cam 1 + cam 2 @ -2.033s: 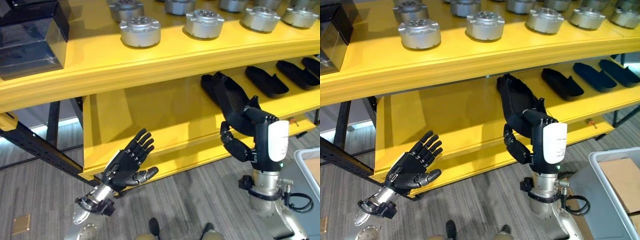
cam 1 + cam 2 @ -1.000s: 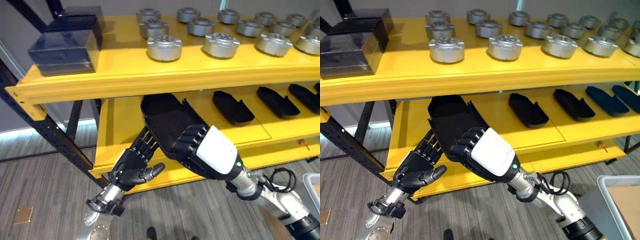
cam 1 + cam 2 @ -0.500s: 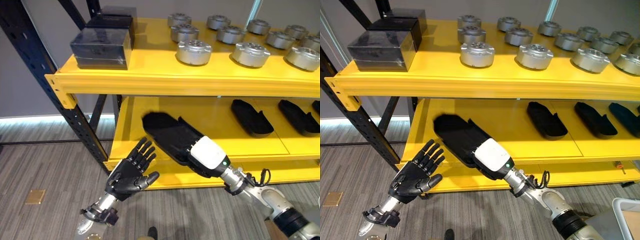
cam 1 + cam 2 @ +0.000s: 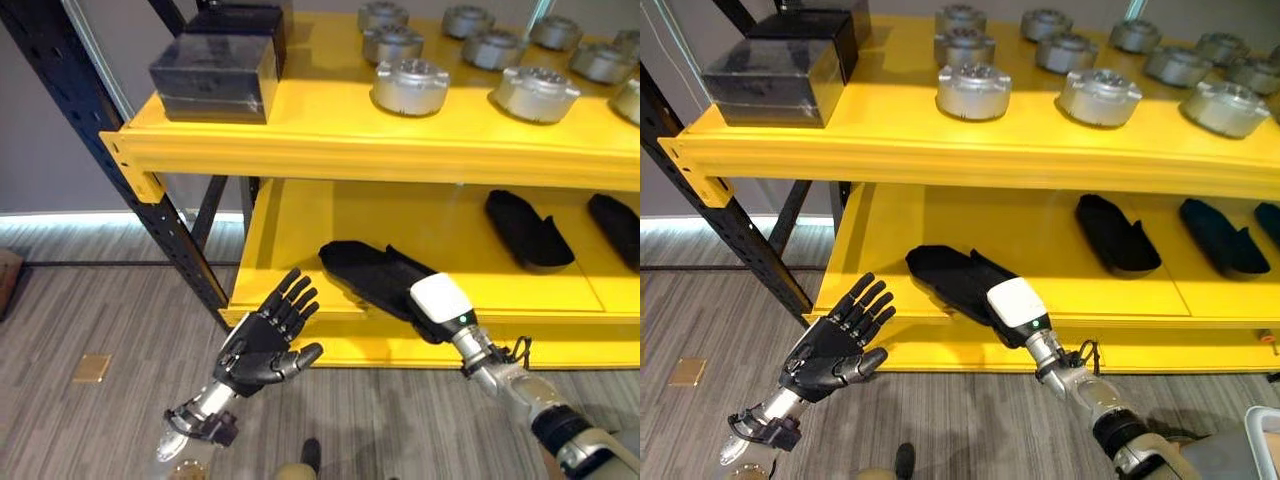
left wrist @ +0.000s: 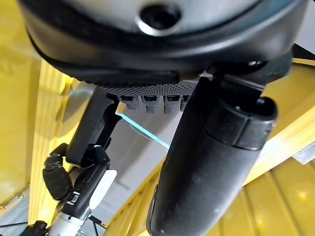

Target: Move parts from the plastic box to the shelf.

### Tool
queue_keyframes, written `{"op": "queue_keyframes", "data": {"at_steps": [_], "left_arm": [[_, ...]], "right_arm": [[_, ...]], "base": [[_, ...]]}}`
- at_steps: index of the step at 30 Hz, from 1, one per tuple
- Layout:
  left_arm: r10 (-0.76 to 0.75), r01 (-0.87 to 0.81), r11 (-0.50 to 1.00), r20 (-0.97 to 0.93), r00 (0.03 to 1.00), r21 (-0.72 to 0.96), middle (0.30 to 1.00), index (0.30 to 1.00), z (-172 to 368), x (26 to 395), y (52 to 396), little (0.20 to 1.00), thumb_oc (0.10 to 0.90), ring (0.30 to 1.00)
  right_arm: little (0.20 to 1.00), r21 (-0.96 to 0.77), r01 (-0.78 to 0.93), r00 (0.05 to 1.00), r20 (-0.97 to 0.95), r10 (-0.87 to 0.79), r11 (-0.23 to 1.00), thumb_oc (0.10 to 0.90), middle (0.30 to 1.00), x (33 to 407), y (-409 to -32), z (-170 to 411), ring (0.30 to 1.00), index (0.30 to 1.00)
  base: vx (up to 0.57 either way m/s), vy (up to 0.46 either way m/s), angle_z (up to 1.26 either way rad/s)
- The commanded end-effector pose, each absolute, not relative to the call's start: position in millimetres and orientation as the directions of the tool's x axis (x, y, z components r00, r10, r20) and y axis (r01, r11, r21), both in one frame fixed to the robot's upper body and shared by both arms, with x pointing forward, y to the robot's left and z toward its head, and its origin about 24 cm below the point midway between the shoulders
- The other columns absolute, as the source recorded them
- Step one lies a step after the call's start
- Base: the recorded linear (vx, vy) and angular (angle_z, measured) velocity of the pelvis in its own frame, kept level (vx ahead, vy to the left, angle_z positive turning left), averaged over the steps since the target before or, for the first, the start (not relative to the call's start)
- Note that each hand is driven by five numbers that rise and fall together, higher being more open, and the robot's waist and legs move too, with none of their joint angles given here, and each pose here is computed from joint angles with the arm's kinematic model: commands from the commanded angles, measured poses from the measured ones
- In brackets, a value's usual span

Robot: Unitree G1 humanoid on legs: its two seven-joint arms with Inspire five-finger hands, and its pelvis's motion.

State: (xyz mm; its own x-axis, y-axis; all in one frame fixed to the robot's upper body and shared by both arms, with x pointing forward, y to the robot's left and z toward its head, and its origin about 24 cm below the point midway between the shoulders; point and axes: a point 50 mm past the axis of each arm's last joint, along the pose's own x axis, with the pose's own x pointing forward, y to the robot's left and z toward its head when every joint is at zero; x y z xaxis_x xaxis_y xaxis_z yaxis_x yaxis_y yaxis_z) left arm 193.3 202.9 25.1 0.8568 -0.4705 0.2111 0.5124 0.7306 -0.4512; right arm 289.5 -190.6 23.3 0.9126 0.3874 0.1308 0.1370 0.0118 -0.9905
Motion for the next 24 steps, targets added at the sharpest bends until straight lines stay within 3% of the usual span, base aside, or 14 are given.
{"op": "queue_keyframes", "data": {"at_steps": [1,13,20,24], "left_arm": [[-0.527,0.664,0.669,0.417,0.741,-0.334,1.0,1.0,67.9,218.4,187.4,1.0,0.9,1.0],[-0.55,0.676,0.648,0.398,0.734,-0.351,1.0,1.0,67.4,222.7,178.4,1.0,0.9,1.0],[-0.549,0.682,0.641,0.41,0.728,-0.353,1.0,1.0,70.6,226.4,175.0,1.0,0.9,1.0],[-0.548,0.685,0.638,0.418,0.725,-0.352,1.0,1.0,72.7,230.2,173.1,1.0,0.9,1.0]], "right_arm": [[0.3,-0.909,0.405,0.843,0.412,0.346,0.095,0.4,0.3,327.6,-184.9,88.8,0.3,0.3],[0.3,-0.914,0.388,0.922,0.387,-0.032,0.12,0.4,0.3,349.5,-221.4,86.1,0.3,0.3],[0.3,-0.9,0.393,0.917,0.369,-0.152,0.19,0.4,0.3,359.0,-225.7,92.3,0.3,0.3],[0.3,-0.891,0.401,0.915,0.38,-0.132,0.212,0.4,0.3,367.7,-219.1,104.7,0.3,0.3]], "base": [[0.05,-0.042,0.0],[0.02,-0.014,0.01],[0.0,0.0,0.0],[-0.02,0.02,-0.04]]}}
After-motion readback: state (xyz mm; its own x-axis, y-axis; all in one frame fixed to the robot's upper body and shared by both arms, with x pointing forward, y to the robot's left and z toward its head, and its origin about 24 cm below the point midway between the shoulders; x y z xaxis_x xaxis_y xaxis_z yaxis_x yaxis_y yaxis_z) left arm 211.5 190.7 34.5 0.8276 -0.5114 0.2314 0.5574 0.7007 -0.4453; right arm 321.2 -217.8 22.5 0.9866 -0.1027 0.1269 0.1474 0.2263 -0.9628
